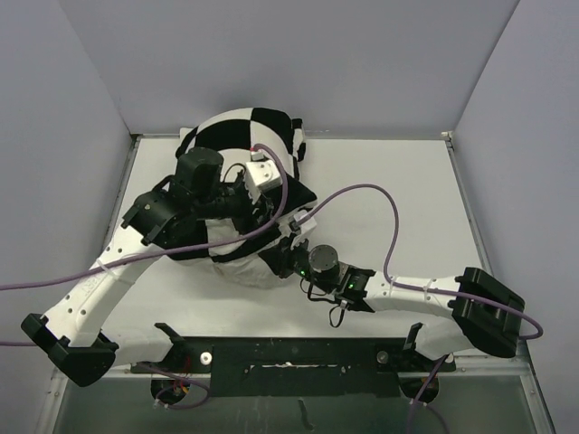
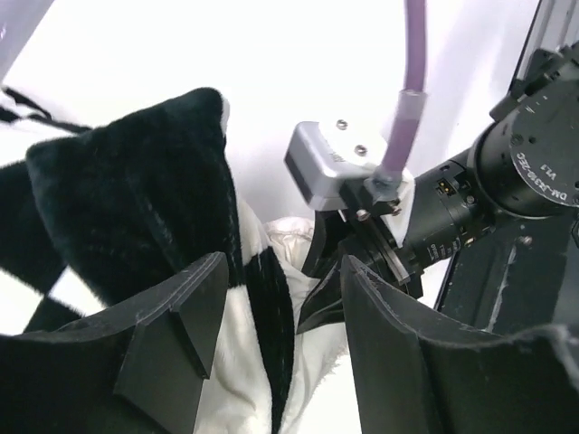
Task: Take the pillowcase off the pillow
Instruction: Remove the pillow from the pillowcase.
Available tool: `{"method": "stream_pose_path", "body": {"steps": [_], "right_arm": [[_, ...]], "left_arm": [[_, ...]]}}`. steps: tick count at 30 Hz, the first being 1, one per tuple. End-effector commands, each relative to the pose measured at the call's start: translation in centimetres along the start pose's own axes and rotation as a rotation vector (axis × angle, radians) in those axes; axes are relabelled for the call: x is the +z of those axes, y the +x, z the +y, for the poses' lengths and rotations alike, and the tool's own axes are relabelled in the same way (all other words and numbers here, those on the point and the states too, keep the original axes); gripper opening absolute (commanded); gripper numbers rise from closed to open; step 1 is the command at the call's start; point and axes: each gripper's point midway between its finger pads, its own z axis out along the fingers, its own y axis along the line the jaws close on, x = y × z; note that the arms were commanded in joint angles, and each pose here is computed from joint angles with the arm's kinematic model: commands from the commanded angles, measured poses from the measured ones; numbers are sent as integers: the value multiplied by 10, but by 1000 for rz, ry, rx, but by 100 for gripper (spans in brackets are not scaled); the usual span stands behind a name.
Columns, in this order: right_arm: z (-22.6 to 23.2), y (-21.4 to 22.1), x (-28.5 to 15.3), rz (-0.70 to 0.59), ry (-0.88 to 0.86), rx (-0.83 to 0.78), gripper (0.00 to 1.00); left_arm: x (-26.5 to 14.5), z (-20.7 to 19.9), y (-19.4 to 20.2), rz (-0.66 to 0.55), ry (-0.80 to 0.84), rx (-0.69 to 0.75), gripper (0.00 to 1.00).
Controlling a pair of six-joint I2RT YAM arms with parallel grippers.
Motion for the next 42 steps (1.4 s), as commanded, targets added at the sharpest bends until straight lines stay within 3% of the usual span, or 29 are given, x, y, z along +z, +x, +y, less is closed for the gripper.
{"method": "stream_pose_path", "body": {"steps": [1, 7, 13, 15, 18, 20, 22, 24, 26, 35, 42], "right_arm": [[46, -72, -10, -204, -161, -3, 0], [56, -68, -14, -201, -200, -8, 0], [58, -62, -18, -206, -221, 22, 0], [56, -60, -20, -211, -220, 36, 0], [54, -56, -22, -206, -220, 47, 0], [54, -52, -22, -197, -221, 50, 0], [52, -49, -23, -191, -217, 53, 0], [49, -45, -24, -186, -208, 53, 0], [47, -44, -25, -178, -203, 51, 0], [59, -34, -21, -130, -228, 6, 0], [77, -29, -15, -105, -263, -32, 0]], "left_arm": [[2, 8, -16, -18, -68, 134, 52], [21, 19, 26, 146, -97, 40, 55], [27, 41, 21, 95, -191, 75, 50], [30, 44, 22, 103, -194, 80, 42], [33, 43, 22, 102, -171, 69, 20], [36, 41, 24, 108, -158, 56, 17], [38, 42, 27, 128, -152, 55, 25], [39, 45, 32, 160, -159, 55, 49], [36, 50, 31, 165, -175, 56, 55], [18, 82, 4, 103, -361, 108, 63], [41, 44, 55, 284, -150, 74, 63]]}}
